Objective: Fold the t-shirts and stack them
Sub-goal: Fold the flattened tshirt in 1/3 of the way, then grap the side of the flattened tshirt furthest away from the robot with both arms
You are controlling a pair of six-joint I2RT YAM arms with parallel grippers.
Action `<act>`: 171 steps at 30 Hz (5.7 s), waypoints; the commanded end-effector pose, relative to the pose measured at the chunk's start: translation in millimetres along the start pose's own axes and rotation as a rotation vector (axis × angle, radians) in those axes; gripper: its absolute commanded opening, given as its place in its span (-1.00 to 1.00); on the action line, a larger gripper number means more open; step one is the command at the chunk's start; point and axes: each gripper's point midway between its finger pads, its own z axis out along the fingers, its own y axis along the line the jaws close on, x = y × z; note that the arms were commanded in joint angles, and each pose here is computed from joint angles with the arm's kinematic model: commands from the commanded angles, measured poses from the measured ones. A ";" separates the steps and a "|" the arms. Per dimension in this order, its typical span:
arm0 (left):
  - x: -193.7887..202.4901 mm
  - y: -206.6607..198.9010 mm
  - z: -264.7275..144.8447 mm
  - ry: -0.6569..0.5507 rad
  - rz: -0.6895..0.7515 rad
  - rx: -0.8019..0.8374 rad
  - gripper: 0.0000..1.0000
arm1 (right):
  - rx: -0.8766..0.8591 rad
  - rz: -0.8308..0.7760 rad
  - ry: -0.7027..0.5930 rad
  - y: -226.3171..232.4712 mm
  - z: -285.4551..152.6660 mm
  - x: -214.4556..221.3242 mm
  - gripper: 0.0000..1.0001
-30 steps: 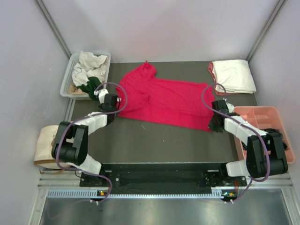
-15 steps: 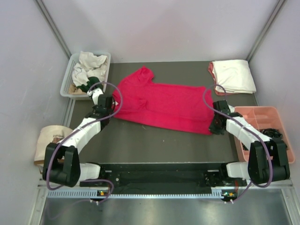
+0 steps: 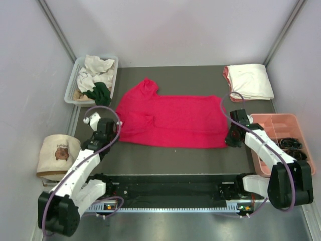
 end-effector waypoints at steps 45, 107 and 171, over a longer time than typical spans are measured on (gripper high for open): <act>55.0 47.1 -36.4 0.094 -0.237 -0.099 -1.00 | 0.062 0.358 -0.069 -44.7 -39.6 36.9 -0.99; -118.0 -148.1 52.6 -0.342 0.287 0.146 0.98 | -0.008 0.064 -0.196 85.0 78.4 -189.3 0.13; -126.6 -235.9 161.8 -0.309 0.564 0.182 0.98 | -0.113 0.059 -0.025 103.0 123.9 -167.5 -1.00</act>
